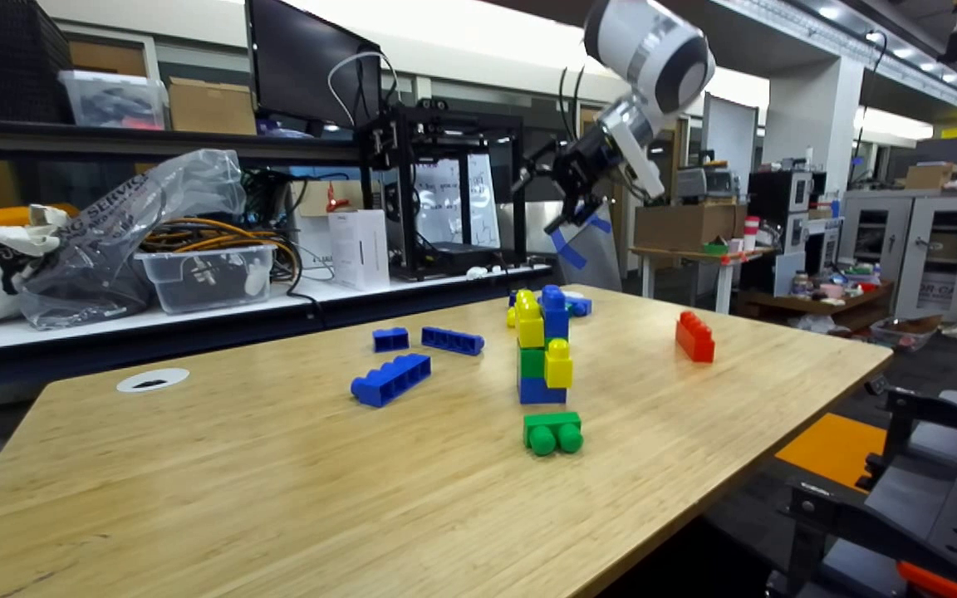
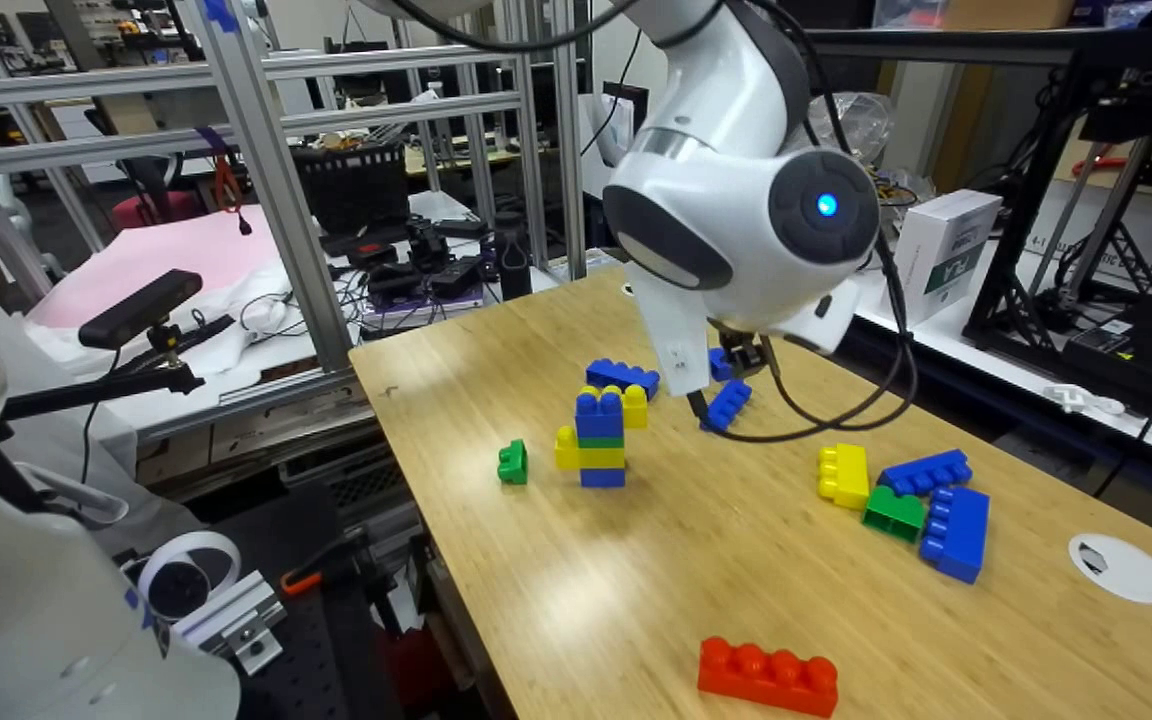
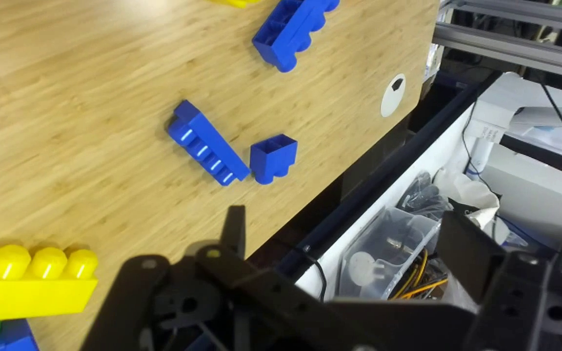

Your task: Pick the yellow block and stack it on the green block

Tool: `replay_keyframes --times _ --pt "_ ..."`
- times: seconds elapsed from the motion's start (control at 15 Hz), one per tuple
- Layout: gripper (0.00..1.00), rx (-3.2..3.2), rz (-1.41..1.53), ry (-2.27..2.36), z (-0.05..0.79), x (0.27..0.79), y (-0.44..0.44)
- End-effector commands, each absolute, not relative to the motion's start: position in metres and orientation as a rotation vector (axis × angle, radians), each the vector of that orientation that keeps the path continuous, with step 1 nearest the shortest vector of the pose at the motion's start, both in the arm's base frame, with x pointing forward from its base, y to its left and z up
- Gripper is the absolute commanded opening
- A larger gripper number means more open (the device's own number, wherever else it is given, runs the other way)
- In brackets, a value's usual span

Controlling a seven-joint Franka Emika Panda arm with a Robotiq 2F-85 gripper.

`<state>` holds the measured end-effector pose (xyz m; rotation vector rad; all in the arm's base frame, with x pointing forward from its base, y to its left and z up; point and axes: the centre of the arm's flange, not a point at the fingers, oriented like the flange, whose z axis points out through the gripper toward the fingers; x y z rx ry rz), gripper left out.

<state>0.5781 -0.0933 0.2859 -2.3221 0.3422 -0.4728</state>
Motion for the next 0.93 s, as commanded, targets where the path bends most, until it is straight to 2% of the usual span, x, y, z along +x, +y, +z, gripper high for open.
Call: replay_keyframes --times 0.0,0.47,0.87 --pt "1.0 -2.438 -0.454 0.328 0.328 0.568 -0.074" --pt "1.0 -2.681 -0.329 0.14 0.386 0.561 0.001" --pt "1.0 -2.895 -0.167 -0.038 0.377 0.559 0.07"
